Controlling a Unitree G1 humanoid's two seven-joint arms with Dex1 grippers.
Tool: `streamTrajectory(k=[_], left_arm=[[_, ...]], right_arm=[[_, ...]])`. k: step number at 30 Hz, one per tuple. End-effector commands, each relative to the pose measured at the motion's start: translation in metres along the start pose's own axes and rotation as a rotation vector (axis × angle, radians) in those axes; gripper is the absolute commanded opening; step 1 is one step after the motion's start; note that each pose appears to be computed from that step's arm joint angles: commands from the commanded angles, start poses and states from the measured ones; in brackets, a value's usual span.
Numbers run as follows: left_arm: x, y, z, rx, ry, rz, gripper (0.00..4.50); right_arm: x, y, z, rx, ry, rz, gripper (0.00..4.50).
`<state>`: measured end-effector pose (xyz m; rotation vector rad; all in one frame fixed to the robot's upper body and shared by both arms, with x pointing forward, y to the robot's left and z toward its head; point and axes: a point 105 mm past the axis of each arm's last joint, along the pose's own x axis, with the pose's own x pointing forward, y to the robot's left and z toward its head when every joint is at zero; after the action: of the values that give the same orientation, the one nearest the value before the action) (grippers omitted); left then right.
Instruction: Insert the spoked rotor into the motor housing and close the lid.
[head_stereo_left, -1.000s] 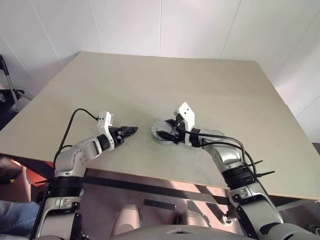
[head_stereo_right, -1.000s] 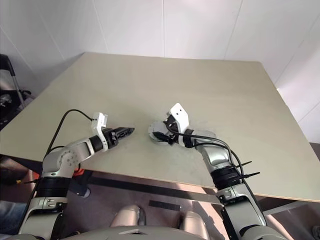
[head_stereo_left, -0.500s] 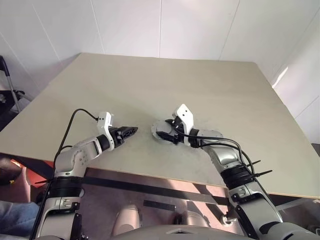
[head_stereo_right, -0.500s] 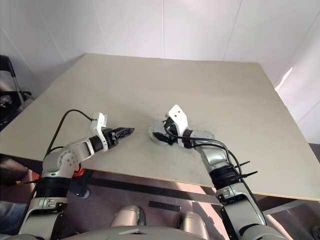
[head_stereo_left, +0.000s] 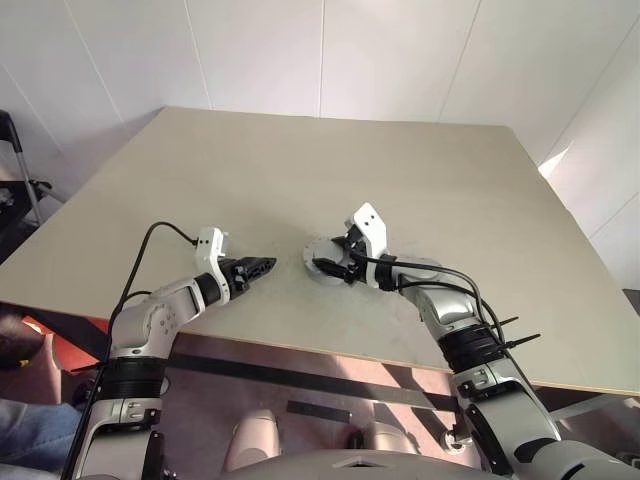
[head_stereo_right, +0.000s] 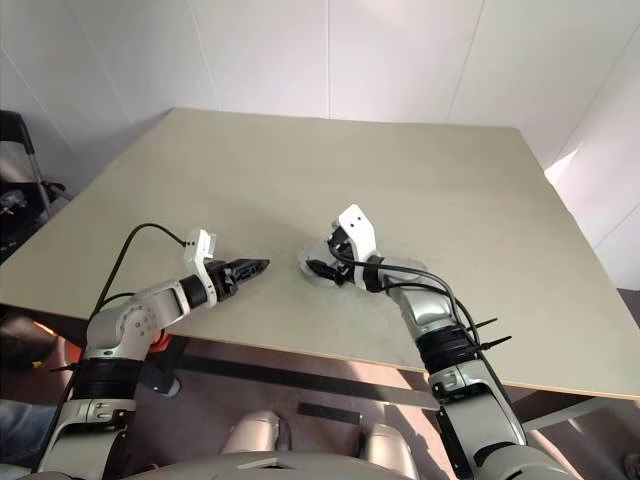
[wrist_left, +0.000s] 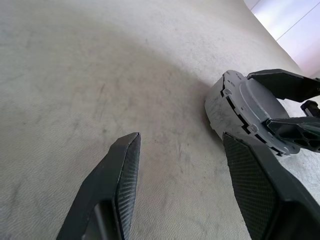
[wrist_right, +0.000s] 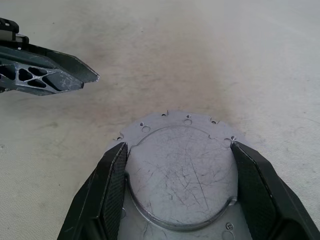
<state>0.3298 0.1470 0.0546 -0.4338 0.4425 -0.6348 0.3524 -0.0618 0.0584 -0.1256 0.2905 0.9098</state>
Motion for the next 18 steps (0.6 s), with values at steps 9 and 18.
streamTrajectory(k=[9,18], left_arm=[[0.0,-0.007,0.011,0.038,-0.031,-0.019,2.77],[0.001,-0.006,0.01,0.041,-0.026,-0.017,2.77]], right_arm=[[-0.016,-0.006,0.016,-0.021,-0.126,-0.025,3.17],[-0.019,-0.011,0.025,-0.028,-0.194,-0.061,3.17]])
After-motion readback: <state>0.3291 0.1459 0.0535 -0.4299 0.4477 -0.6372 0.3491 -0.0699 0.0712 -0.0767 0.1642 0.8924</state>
